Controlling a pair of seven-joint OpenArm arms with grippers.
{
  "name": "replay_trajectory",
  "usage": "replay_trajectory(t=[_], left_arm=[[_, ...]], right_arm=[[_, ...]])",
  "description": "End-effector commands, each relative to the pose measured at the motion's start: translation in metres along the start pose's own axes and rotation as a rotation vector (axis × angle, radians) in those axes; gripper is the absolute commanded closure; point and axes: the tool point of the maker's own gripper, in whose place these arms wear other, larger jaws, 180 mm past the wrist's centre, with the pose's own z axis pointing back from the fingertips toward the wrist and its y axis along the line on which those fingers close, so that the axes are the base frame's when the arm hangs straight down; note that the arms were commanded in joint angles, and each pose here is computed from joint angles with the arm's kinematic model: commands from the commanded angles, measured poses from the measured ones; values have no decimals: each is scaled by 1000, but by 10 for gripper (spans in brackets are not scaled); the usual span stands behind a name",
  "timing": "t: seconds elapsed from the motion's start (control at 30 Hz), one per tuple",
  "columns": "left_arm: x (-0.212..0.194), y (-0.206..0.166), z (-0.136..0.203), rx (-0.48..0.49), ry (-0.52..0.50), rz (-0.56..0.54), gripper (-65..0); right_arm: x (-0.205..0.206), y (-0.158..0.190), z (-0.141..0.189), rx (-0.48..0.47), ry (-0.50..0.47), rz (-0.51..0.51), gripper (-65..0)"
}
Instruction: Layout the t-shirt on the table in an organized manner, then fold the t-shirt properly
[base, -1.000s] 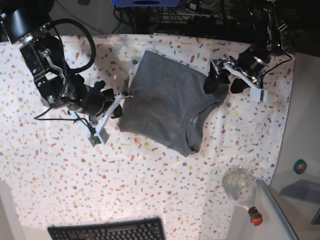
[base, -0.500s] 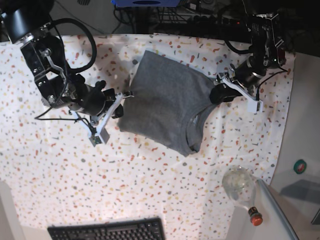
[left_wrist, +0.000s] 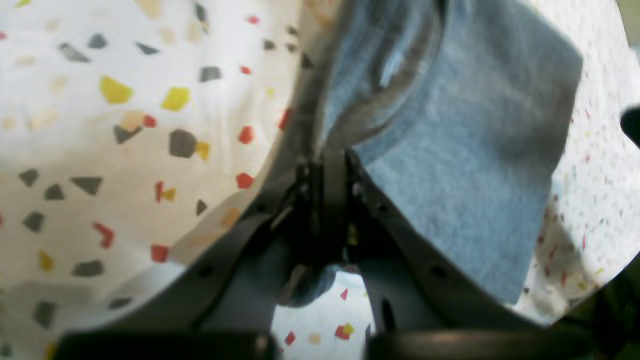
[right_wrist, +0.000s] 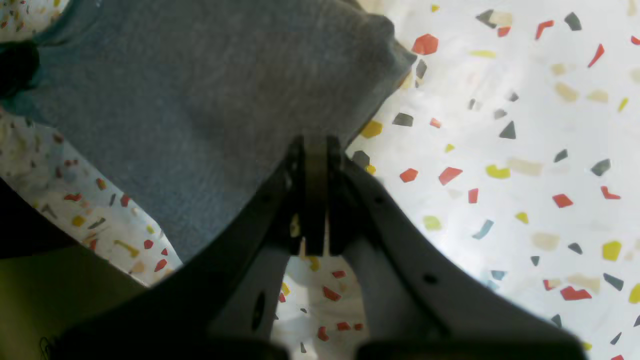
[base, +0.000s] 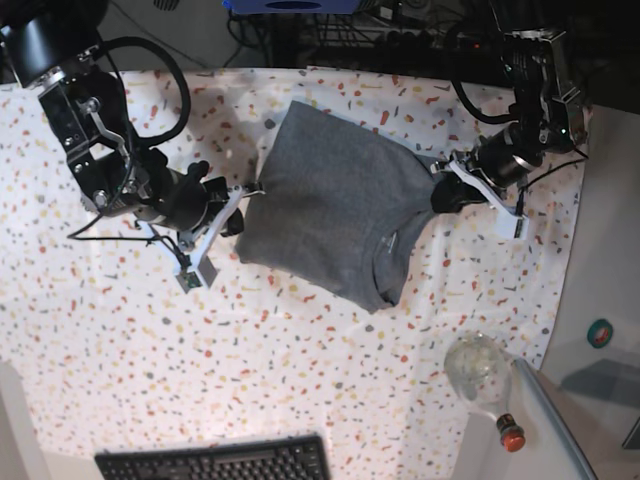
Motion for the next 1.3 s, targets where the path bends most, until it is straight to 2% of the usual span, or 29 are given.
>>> replay_trajectory(t=[0.0,0.17,0.33,0.6,0.73,0.9,0.97,1.03,1.13,1.27], left_arm=[[27,-7,4,-23,-77,-32,0],[46,-22,5,-47,-112,-89,0],[45,-46,-6,-116,-71,-171,0],[63,-54,-4,-133,-80,-262,0],[64,-52,-3,-127,-78,-270,0],[65,-50,-2,-124,-80,-270,0],[65,-50,-2,-123,-80,-269,0],[65,-50,-2,-123,-80,-269,0],[65,-50,-2,-124,-78,-269,0],[62,-48,-4,-122,-70,-263,0]], right_arm=[[15,2,3,10,-44,16,0],[15,2,3,10,-44,16,0],[15,2,3,10,-44,16,0],[15,9,6,28,-48,30,0],[5,71,13,190,-43,190,0],[-48,148,13,369,103,389,0],[-59,169,13,424,110,452,0],[-58,176,3,423,96,429,0],[-58,166,-16,371,122,394,0],[-63,169,-29,363,151,376,0]])
